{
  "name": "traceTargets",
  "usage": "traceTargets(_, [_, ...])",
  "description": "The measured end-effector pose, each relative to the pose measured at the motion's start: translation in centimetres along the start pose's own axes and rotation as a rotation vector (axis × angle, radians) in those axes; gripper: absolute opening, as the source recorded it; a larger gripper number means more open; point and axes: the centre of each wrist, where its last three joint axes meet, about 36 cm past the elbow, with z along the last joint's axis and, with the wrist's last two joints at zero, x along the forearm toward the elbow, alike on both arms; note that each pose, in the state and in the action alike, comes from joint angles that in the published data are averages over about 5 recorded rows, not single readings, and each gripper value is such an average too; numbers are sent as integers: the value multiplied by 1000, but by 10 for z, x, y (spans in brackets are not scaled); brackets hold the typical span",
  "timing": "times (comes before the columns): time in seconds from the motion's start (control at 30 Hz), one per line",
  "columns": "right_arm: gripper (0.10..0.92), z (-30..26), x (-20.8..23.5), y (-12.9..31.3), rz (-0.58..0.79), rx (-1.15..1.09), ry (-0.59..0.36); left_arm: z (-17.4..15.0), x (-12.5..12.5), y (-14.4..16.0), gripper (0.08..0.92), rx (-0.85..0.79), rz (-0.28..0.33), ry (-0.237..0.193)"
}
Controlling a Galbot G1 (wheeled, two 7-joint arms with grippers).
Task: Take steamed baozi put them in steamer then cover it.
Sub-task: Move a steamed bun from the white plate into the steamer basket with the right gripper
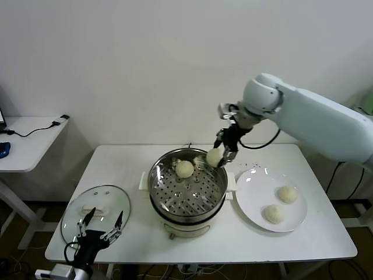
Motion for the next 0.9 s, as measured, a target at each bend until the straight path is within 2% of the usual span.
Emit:
traceTargets(0.4, [662,-76,-73,-10,-79,60,41,-1,-2,1,823,35,-7,0])
traceTargets(0.9, [662,-126,-138,-25,-84,88,84,-7,-4,-1,823,68,-1,-23])
